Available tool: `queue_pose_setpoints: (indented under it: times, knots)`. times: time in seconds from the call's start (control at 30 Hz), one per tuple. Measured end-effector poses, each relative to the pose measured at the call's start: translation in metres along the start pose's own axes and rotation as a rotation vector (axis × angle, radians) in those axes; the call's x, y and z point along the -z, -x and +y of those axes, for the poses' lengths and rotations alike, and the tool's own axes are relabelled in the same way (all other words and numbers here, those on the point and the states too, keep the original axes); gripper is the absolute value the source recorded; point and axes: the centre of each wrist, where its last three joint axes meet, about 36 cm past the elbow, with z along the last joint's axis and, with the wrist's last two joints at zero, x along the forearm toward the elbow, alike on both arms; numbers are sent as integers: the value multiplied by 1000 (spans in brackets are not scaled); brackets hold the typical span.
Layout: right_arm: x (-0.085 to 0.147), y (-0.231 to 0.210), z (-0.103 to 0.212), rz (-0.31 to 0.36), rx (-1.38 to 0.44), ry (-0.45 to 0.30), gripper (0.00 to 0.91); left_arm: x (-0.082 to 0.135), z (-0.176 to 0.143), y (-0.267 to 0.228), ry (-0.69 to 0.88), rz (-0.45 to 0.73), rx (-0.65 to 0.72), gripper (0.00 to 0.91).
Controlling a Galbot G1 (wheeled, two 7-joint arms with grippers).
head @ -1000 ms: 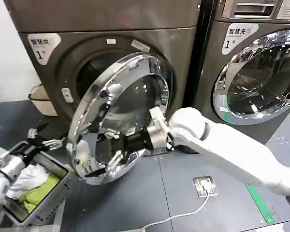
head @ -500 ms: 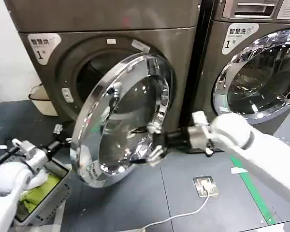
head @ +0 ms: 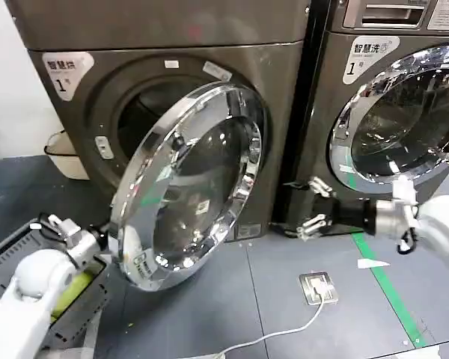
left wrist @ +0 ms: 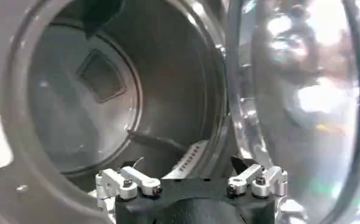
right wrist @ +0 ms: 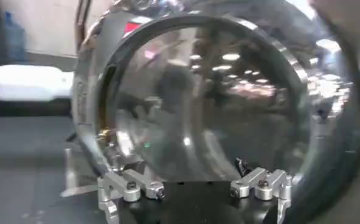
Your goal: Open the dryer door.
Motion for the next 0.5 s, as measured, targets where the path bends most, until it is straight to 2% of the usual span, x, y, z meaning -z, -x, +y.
queue_pose_setpoints:
  times: [0.5]
  knots:
    - [-22, -114, 61, 6, -393, 29, 907, 7, -25, 19, -21, -58, -76, 907]
